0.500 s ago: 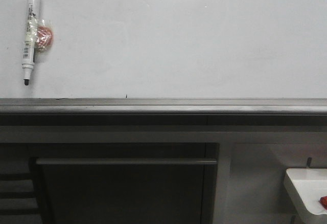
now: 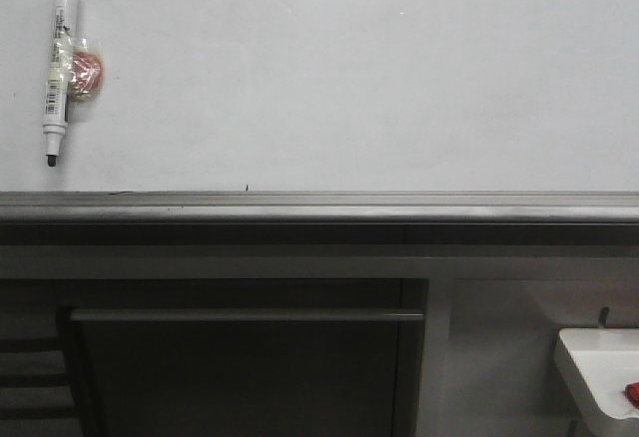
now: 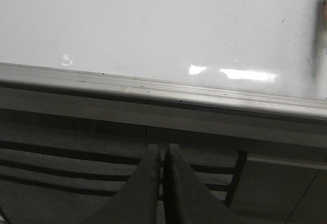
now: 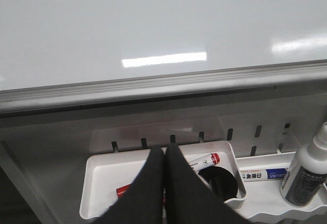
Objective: Write number 0 on whiteboard
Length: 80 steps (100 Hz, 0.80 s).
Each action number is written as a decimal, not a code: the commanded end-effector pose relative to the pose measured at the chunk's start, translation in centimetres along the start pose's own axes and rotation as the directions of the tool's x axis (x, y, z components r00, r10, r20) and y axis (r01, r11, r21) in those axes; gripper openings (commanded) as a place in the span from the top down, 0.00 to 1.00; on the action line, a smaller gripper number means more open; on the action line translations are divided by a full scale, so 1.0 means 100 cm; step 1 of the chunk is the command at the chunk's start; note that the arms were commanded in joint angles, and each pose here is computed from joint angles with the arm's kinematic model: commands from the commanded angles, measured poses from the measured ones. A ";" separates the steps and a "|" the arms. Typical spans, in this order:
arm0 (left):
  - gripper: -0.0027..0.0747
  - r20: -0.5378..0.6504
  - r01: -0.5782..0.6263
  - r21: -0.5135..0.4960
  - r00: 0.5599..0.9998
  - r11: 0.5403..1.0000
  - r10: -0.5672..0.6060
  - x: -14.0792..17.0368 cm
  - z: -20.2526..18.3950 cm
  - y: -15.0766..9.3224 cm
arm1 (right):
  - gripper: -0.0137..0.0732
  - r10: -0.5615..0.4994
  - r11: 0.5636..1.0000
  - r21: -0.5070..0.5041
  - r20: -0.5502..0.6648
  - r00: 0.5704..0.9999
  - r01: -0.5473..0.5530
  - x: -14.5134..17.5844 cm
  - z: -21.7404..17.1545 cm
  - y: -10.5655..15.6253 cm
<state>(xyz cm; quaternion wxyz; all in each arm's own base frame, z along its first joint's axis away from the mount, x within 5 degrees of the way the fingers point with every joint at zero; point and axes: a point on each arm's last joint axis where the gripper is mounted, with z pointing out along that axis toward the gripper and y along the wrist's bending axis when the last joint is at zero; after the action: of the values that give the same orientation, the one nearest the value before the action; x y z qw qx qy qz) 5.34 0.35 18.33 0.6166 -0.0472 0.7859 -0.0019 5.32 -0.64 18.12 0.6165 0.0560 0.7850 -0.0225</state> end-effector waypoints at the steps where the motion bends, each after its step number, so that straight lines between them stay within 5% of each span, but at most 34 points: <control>1: 0.99 0.067 0.006 0.006 0.998 1.000 -0.007 -0.002 -0.001 0.000 | 0.91 -0.010 1.000 0.006 0.024 1.000 0.010 0.004 0.001 -0.001; 14: 0.99 0.069 0.006 0.006 0.998 1.000 -0.007 -0.002 -0.001 0.000 | 0.91 -0.010 1.000 0.006 0.024 1.000 0.010 0.004 0.001 -0.001; 25: 0.99 0.106 -0.116 -0.032 0.987 0.993 0.119 -0.006 -0.001 0.002 | 0.91 -0.014 1.000 0.007 0.027 1.000 0.014 0.004 0.001 -0.001; 44: 0.99 0.309 -0.072 0.005 0.949 0.997 0.067 -0.024 -0.005 -0.002 | 0.91 -0.012 1.000 -0.003 0.132 0.991 0.013 -0.006 0.000 0.000; 60: 0.99 0.349 -0.073 0.009 0.935 0.997 0.065 -0.028 -0.006 -0.003 | 0.91 -0.012 1.000 -0.007 0.181 0.983 0.013 -0.010 -0.001 0.001; 80: 0.99 0.360 -0.074 0.010 0.931 0.997 0.065 -0.029 -0.007 -0.003 | 0.91 -0.007 0.999 -0.026 0.404 0.915 0.019 -0.031 -0.007 0.003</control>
<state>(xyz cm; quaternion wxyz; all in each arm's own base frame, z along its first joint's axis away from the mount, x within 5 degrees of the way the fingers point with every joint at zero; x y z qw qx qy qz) 5.61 0.33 20.68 0.7132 -0.0132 0.7004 0.0249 5.60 -0.55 20.21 0.7034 0.0450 0.7090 -0.0219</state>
